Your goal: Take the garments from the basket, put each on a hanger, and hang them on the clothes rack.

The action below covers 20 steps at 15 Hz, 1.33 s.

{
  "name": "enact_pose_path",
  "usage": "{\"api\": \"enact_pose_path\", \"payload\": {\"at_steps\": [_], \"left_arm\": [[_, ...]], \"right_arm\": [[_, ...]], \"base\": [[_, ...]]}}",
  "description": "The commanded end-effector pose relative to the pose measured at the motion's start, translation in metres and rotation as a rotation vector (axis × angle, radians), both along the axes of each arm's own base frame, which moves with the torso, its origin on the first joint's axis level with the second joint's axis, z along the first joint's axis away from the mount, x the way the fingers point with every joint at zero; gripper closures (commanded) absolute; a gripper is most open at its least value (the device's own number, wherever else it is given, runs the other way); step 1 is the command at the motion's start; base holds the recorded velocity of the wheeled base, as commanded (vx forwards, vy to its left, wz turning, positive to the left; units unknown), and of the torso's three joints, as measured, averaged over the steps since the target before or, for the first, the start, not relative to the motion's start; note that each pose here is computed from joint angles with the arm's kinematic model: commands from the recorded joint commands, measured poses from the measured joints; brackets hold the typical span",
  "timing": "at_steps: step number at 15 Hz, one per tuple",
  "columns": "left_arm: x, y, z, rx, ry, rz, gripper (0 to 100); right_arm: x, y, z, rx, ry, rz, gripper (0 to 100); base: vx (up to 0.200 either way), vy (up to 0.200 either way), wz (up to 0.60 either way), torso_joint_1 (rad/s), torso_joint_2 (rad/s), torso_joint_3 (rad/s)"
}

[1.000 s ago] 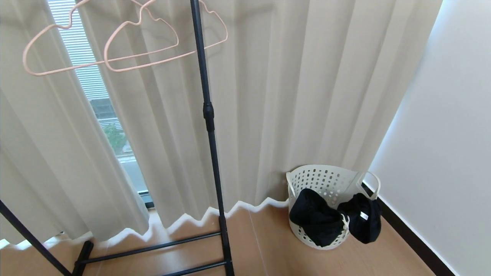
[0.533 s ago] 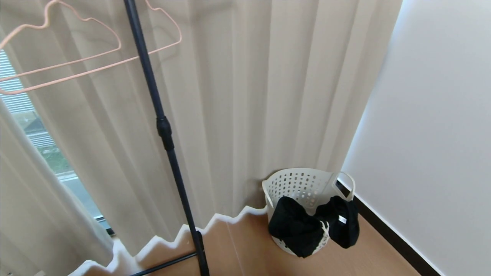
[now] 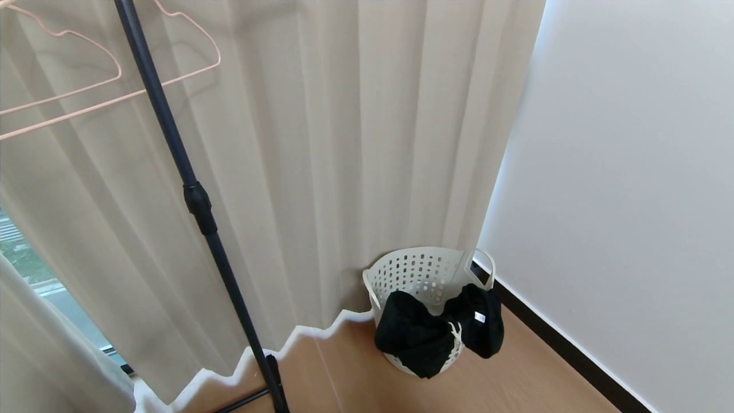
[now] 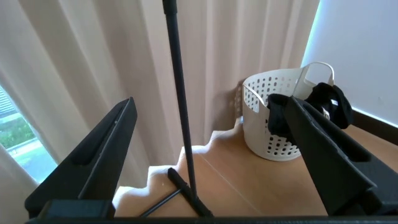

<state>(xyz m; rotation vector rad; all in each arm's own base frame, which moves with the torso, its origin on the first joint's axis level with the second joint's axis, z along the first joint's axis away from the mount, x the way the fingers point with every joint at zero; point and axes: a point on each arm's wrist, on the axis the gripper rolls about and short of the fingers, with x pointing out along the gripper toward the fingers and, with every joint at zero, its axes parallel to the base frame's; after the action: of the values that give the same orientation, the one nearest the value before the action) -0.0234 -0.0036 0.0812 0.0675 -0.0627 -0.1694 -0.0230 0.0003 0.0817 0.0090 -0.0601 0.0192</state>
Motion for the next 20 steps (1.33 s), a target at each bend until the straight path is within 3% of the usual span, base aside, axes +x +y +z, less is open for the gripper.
{"api": "enact_pose_path", "payload": {"at_steps": [1, 8, 20], "left_arm": [[0.0001, 0.0000, 0.0001, 0.000, 0.001, 0.001, 0], [0.0001, 0.0000, 0.0001, 0.000, 0.001, -0.001, 0], [0.0001, 0.0000, 0.0001, -0.002, 0.001, -0.001, 0]], "right_arm": [[0.0000, 0.0000, 0.0001, 0.000, -0.001, 0.001, 0], [0.0000, 0.0000, 0.0001, 0.000, -0.001, 0.001, 0], [0.0000, 0.0000, 0.0001, 0.000, -0.001, 0.003, 0]], "base": [[0.000, 0.000, 0.00, 0.000, 0.00, 0.000], [0.000, 0.000, 0.00, 0.000, 0.00, -0.011], [0.000, 0.000, 0.00, 0.004, 0.00, -0.185]]}}
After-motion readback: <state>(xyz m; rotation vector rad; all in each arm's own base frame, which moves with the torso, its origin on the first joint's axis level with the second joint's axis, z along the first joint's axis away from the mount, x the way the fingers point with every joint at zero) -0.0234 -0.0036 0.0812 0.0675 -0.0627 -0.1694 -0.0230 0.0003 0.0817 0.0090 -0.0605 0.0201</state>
